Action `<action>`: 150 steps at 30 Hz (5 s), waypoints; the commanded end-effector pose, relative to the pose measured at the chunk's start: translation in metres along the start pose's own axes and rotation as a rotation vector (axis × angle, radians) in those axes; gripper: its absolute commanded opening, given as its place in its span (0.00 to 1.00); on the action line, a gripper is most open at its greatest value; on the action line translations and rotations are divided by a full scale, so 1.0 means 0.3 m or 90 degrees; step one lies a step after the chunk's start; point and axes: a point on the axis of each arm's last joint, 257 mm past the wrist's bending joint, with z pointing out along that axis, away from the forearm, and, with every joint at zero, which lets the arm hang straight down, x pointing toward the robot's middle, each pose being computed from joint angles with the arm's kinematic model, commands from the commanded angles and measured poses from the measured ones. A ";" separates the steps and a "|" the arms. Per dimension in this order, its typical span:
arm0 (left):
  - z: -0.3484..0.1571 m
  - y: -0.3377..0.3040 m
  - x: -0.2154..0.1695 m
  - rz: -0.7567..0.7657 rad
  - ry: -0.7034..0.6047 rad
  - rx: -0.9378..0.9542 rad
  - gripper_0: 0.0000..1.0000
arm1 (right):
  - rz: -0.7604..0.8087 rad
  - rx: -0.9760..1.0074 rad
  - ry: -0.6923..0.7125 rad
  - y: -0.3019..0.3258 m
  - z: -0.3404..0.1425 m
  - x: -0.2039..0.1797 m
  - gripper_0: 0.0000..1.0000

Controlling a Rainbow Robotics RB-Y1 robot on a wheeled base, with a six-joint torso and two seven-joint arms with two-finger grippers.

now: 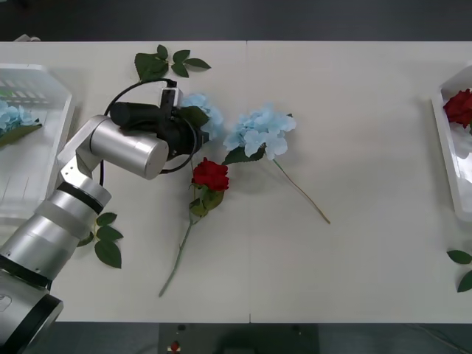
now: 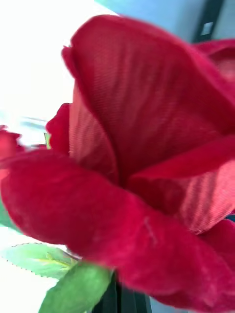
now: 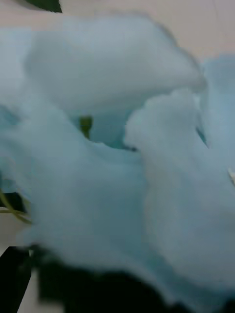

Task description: Put the red flowers into the right box and the blue flowers into the left box

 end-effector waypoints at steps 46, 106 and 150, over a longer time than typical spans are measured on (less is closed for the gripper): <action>-1.022 1.167 -0.484 0.100 -0.084 -0.349 0.00 | -0.125 -0.336 -0.110 0.499 -0.171 -0.056 0.97; -0.919 0.791 -0.091 -0.082 0.053 0.156 1.00 | -0.162 -0.404 -0.128 1.842 -0.437 -0.007 0.96; -0.426 0.087 0.131 0.240 0.158 0.158 1.00 | -0.204 -0.616 -0.264 1.444 -0.668 -0.257 0.00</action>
